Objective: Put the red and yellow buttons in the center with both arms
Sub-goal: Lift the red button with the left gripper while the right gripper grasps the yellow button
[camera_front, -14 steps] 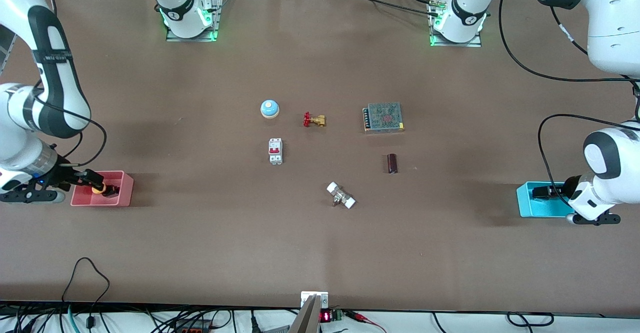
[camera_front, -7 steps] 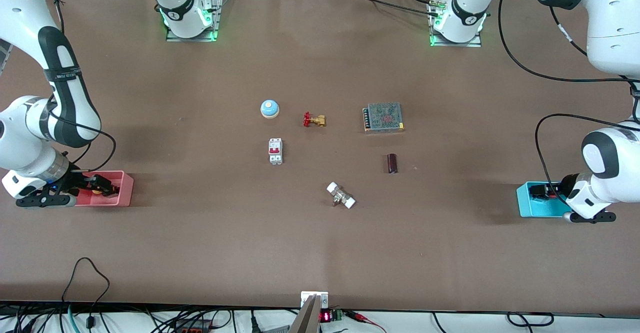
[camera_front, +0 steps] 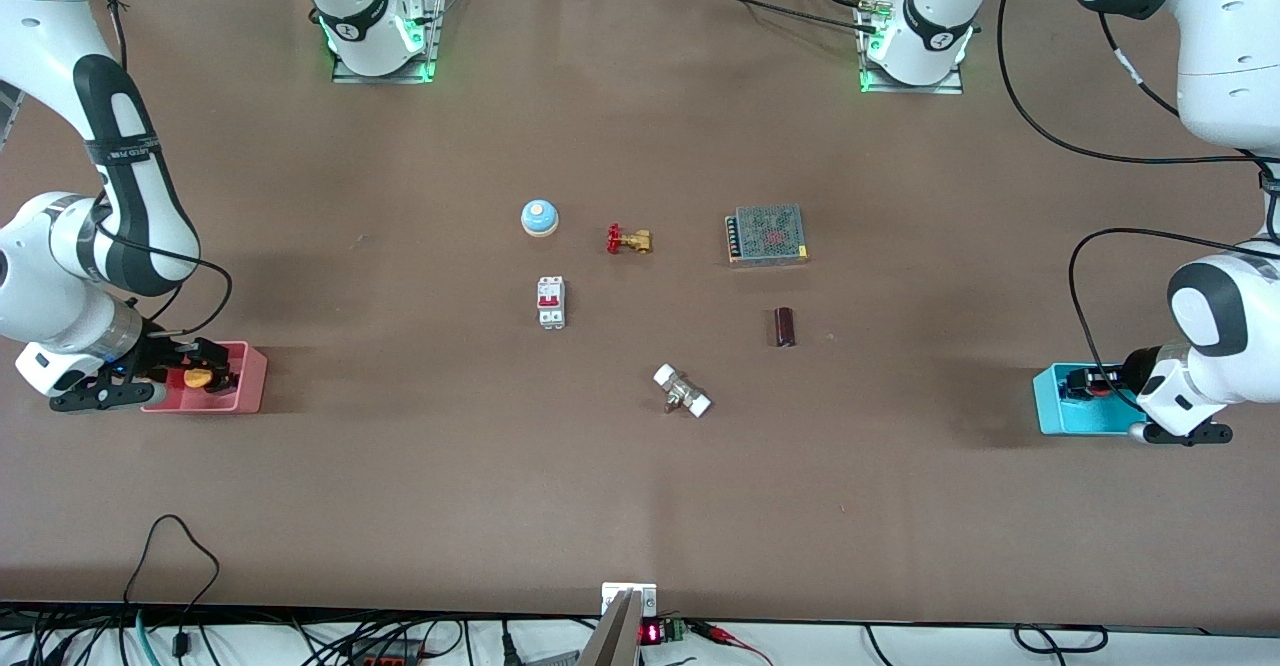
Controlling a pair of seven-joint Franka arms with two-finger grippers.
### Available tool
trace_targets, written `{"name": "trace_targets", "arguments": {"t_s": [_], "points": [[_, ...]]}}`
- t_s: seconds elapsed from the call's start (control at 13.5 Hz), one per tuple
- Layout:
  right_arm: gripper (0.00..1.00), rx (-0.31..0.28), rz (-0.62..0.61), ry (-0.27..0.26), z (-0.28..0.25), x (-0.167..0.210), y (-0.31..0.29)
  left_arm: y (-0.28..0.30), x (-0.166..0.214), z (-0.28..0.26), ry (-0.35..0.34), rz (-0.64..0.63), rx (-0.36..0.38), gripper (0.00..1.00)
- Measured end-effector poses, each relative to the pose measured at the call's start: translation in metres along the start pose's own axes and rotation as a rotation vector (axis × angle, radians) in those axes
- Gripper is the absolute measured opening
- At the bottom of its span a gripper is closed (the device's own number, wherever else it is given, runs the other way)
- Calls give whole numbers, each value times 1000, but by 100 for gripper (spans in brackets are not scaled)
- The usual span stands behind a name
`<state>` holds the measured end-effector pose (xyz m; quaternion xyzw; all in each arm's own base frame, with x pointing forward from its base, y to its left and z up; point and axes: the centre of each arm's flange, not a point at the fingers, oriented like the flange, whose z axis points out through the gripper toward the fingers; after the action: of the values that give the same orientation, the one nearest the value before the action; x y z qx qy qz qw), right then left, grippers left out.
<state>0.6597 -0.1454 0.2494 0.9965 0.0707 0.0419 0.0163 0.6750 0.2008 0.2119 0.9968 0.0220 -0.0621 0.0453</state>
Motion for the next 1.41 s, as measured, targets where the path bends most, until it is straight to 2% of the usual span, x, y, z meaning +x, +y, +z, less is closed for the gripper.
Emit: {"name": "trace_targets", "arguments": {"t_s": [0.37, 0.67, 0.89, 1.11, 1.41], "points": [[100, 3, -2, -5, 3, 0, -1, 0, 2, -17, 21, 9, 3, 40], [100, 5, -2, -9, 10, -1, -1, 29, -11, -114, 40, 50, -12, 40], [100, 5, -8, -8, 13, 0, 0, 76, -32, -151, -61, 64, -46, 40], [100, 2, -18, 0, 16, -1, 4, 134, -39, -124, -158, 68, -47, 40], [95, -1, -18, 6, 20, -1, 6, 193, -50, -61, -181, 32, -17, 40]]}}
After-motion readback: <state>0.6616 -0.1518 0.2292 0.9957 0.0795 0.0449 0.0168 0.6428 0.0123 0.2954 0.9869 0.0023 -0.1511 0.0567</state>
